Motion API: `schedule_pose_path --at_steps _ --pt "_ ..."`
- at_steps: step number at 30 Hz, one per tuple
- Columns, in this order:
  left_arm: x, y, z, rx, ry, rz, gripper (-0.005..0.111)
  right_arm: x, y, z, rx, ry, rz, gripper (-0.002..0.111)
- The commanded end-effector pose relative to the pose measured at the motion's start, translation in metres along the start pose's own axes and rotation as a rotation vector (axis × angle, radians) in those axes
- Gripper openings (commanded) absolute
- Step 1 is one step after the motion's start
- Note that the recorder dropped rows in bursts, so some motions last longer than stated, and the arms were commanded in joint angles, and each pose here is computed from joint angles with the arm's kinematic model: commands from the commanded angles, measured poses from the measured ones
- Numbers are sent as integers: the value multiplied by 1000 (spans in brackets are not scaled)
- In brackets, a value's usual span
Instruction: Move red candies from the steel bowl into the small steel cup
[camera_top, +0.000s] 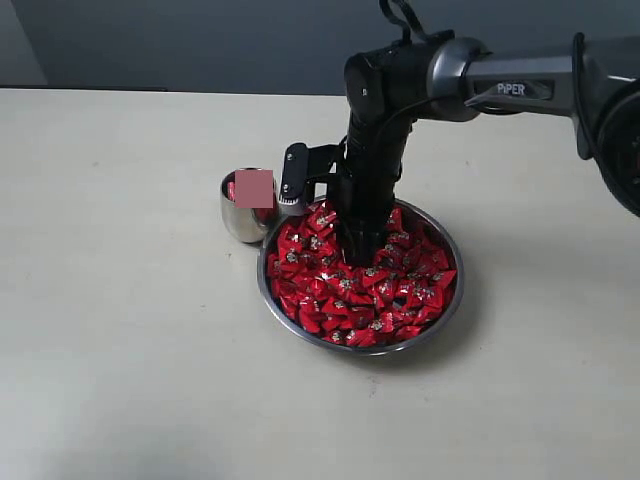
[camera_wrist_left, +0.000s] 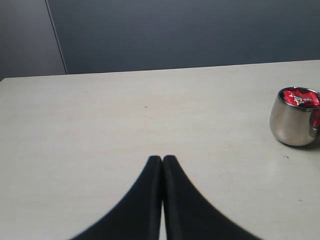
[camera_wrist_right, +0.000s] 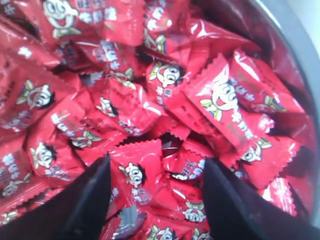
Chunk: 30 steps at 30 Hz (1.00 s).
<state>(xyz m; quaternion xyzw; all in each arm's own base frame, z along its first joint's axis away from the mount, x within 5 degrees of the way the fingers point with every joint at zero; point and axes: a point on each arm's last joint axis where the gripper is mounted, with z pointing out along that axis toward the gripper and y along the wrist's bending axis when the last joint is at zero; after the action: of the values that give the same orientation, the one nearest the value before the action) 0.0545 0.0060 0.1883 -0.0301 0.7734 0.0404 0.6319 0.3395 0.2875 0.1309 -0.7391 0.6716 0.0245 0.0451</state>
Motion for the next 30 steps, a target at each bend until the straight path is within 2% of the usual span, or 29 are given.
schedule_pose_path --at_steps 1,30 --pt "1 0 0 7 -3 0 0 0 0 -1 -5 3 4 53" --pt "1 0 0 7 -3 0 0 5 6 9 -75 48 79 53"
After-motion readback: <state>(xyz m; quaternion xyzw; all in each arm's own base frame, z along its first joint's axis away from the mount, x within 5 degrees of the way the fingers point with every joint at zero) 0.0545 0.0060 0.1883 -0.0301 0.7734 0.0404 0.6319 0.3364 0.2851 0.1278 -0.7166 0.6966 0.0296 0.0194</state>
